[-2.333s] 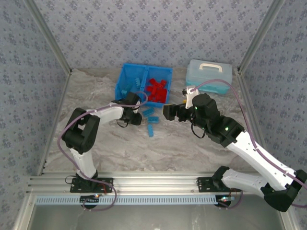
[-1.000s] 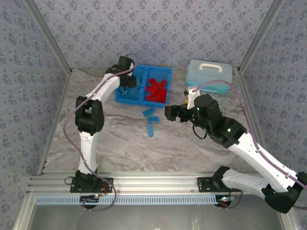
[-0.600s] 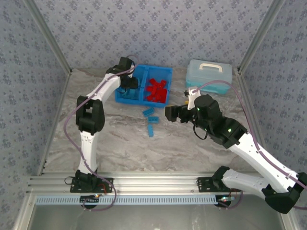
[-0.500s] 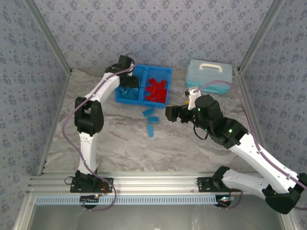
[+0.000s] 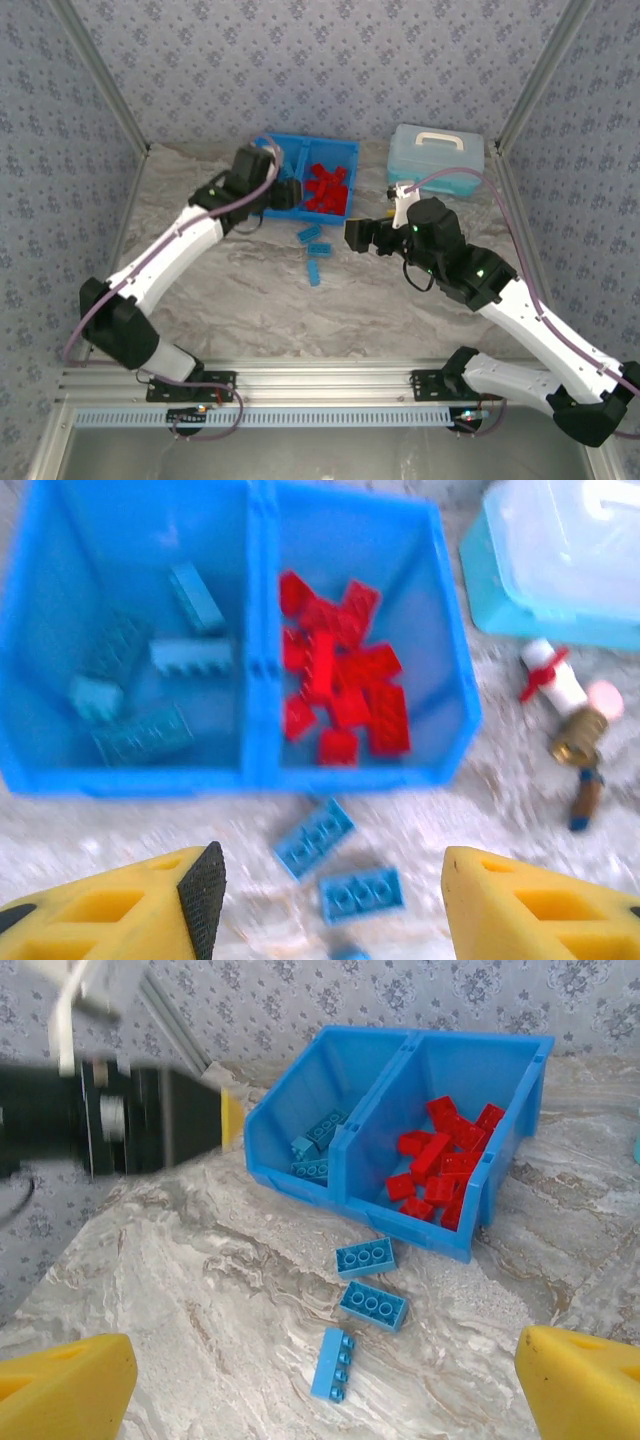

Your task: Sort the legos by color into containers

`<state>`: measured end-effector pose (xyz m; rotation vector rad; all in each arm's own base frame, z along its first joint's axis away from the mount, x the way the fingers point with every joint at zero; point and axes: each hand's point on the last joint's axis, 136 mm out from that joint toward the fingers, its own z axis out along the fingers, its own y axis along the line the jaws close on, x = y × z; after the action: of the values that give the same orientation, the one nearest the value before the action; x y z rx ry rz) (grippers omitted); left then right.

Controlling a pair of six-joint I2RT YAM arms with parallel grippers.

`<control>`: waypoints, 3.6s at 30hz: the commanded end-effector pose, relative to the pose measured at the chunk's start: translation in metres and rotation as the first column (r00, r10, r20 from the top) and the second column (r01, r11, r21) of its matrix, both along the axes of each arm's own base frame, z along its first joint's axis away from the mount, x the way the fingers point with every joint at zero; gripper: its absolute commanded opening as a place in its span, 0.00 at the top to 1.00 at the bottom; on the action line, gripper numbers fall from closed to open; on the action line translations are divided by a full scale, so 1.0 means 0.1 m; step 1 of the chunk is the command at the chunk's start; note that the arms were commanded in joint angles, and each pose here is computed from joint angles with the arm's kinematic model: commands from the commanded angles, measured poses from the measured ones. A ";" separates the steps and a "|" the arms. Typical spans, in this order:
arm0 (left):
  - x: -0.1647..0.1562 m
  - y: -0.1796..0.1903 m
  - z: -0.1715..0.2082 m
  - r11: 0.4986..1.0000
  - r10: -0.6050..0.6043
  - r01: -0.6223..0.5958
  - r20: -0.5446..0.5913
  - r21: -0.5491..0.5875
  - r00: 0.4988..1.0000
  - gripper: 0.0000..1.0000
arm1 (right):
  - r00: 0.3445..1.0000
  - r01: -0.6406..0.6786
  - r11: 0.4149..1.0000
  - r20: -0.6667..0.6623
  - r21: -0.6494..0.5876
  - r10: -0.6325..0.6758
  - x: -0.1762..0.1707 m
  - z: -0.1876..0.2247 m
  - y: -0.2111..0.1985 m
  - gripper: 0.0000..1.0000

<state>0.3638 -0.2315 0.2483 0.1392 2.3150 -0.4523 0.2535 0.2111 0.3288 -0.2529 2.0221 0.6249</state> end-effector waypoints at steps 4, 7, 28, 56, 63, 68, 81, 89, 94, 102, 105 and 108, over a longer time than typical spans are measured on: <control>-0.50 -0.15 -0.62 0.990 0.133 -0.137 -0.131 -0.020 0.982 0.38 | 0.999 0.043 0.999 0.008 -0.004 -0.043 0.13 -0.04 0.00 0.00; -0.64 -0.24 -0.92 0.987 0.158 -0.158 -0.170 0.013 0.973 0.36 | 0.998 0.060 0.998 -0.006 -0.007 -0.060 0.15 -0.10 0.00 0.00; -0.69 -0.79 -2.11 0.972 0.125 -0.046 -0.346 0.230 0.930 0.67 | 0.997 0.078 0.997 -0.014 -0.014 -0.079 0.06 -0.14 -0.15 0.00; 0.63 0.21 -0.06 0.973 0.169 -0.185 0.124 0.135 0.978 0.82 | 0.997 0.074 0.997 -0.010 0.003 -0.074 0.08 -0.09 -0.13 0.00; 1.33 0.45 -0.30 0.958 0.223 -0.237 0.097 0.164 0.970 0.83 | 0.997 0.077 0.997 -0.014 0.000 -0.077 0.08 -0.09 -0.14 0.00; 1.68 0.48 -0.67 0.961 0.222 -0.222 0.018 0.167 0.975 0.82 | 0.997 0.079 0.997 -0.012 -0.015 -0.079 0.07 -0.06 -0.16 0.00; 1.72 0.34 -1.04 0.975 0.168 -0.155 -0.075 0.161 0.983 0.64 | 0.997 0.082 0.997 -0.012 -0.012 -0.082 0.06 -0.04 -0.17 0.00; 1.54 0.33 -0.22 0.988 0.128 -0.129 0.017 0.082 0.992 0.53 | 0.996 0.087 0.996 -0.010 0.009 -0.087 0.07 0.01 -0.16 0.00; 1.04 0.14 0.28 0.998 0.052 -0.048 0.091 -0.045 0.995 0.52 | 0.995 0.095 0.995 -0.010 0.006 -0.095 0.08 0.00 -0.18 0.00; 0.08 -0.27 0.02 0.994 -0.108 0.110 0.085 -0.019 0.991 0.48 | 0.995 0.097 0.995 -0.017 -0.007 -0.097 0.10 -0.10 -0.17 0.00; -0.15 -0.43 -0.28 0.988 -0.155 0.155 0.038 0.011 0.987 0.47 | 0.995 0.100 0.995 -0.012 -0.013 -0.100 0.11 -0.10 -0.18 0.00; -0.28 -0.62 -0.66 0.980 -0.195 0.196 -0.036 0.039 0.980 0.44 | 0.995 0.101 0.995 -0.009 -0.013 -0.101 0.12 -0.11 -0.18 0.00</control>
<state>0.3395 -0.2810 0.2048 0.3757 2.3176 -0.5102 0.2609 0.1965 0.3140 -0.1763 2.0597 0.5638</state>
